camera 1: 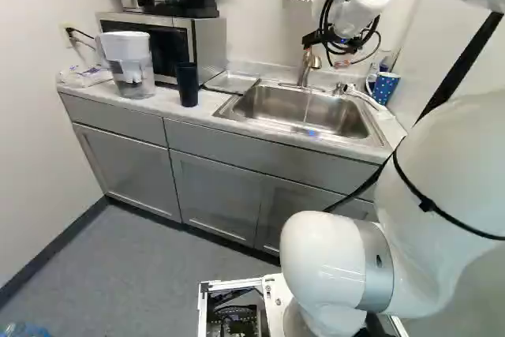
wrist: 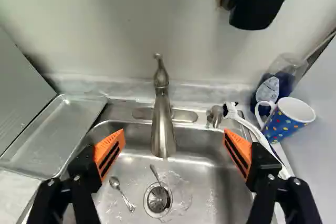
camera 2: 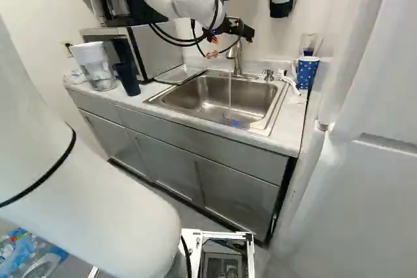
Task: Rinse the cup and place it in the tray
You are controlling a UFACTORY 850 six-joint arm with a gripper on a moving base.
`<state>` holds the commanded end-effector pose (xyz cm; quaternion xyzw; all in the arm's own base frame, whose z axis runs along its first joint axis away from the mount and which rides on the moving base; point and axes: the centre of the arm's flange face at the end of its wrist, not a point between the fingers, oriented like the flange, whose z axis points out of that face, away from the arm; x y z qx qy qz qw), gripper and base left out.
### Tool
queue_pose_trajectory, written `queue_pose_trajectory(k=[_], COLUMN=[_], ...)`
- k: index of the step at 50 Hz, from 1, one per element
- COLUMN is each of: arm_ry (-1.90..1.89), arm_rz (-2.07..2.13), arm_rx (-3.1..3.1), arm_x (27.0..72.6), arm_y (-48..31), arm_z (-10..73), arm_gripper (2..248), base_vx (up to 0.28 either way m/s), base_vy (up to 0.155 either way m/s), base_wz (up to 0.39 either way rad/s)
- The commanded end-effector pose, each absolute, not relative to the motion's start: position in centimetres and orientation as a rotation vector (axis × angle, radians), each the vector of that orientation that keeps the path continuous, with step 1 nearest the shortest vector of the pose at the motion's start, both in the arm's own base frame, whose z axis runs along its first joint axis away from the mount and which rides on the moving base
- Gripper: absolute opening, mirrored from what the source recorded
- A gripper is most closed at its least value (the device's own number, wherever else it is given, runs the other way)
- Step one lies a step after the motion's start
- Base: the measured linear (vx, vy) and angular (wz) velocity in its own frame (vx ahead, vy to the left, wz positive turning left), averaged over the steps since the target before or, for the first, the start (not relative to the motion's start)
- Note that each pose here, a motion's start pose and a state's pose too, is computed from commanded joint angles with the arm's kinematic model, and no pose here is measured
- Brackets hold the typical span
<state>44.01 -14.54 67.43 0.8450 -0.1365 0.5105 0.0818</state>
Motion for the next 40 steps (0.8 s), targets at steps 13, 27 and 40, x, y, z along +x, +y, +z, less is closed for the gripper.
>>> queue_pose_trajectory(k=[13,27,40], arm_ry=[-0.437,-0.463,-0.469], arm_rz=[1.421,1.305,1.243], arm_rx=[2.585,2.651,2.688], arm_x=[40.9,38.4,38.0], arm_y=[-14.2,-13.8,-13.6], arm_z=[66.6,65.7,65.3], arm_gripper=[247,247,247], base_vx=[0.0,0.0,0.0], base_vy=[0.0,0.0,0.0], base_wz=[0.0,0.0,0.0])
